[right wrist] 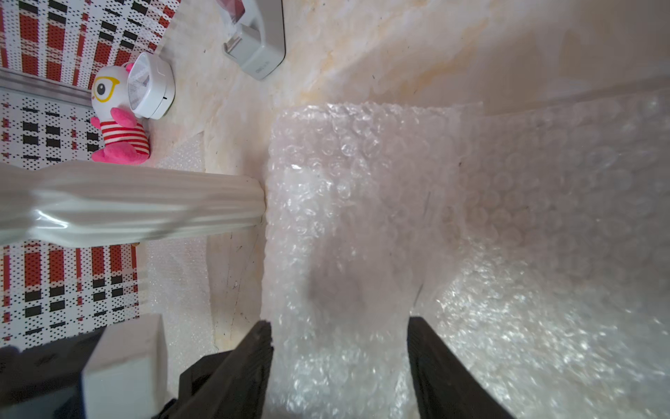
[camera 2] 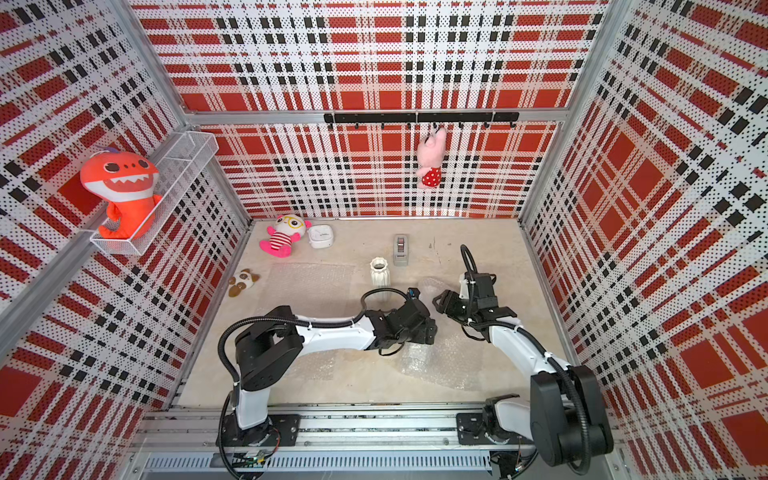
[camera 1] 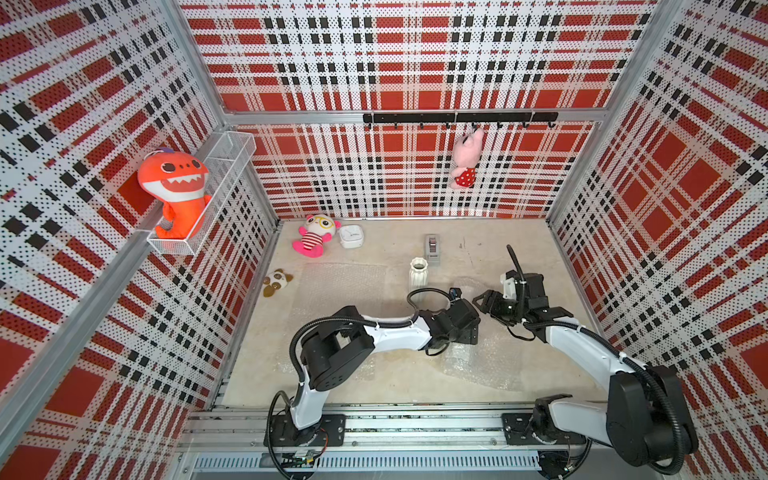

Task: Wrap vases in bubble wrap
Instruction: Wrap the vase in bubble wrap.

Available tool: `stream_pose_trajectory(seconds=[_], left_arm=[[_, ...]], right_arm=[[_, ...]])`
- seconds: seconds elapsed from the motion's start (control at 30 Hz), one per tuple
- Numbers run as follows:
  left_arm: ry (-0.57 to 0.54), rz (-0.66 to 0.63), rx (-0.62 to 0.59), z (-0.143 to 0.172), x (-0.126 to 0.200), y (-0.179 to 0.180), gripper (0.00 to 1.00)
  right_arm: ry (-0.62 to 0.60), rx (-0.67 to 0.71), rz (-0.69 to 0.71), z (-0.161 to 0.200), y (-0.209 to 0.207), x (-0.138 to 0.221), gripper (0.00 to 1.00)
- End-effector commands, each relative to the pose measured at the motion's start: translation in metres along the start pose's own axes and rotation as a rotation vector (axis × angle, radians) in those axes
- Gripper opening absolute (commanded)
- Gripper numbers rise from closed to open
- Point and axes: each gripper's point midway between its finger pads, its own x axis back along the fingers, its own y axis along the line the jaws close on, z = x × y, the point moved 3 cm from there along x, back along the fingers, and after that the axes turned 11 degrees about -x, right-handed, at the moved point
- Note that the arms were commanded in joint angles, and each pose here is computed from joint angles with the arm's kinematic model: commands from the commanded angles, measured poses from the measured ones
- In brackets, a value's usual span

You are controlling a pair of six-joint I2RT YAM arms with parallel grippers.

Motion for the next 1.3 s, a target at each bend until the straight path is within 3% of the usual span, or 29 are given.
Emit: stream_pose_trajectory(seconds=[0.0, 0.43, 0.67, 0.93, 1.27], left_arm=[[0.076, -0.092, -0.060, 0.025, -0.006, 0.014, 0.86], [0.030, -0.053, -0.034, 0.017, -0.006, 0.006, 0.90], [-0.019, -0.024, -0.021, -0.002, 0.007, -0.002, 1.00], [-0.082, 0.034, 0.026, -0.019, 0.036, -0.004, 0.98], [-0.120, 0.190, 0.152, -0.007, 0.050, 0.005, 0.98]], right_arm=[[-0.027, -0.022, -0.077, -0.007, 0.015, -0.005, 0.63], [0.014, -0.004, -0.028, -0.001, -0.002, -0.037, 0.56], [0.014, 0.010, -0.001, 0.002, -0.012, -0.043, 0.47], [0.017, 0.007, 0.012, 0.002, -0.017, -0.048, 0.43], [-0.008, 0.026, 0.072, 0.002, -0.029, -0.043, 0.42]])
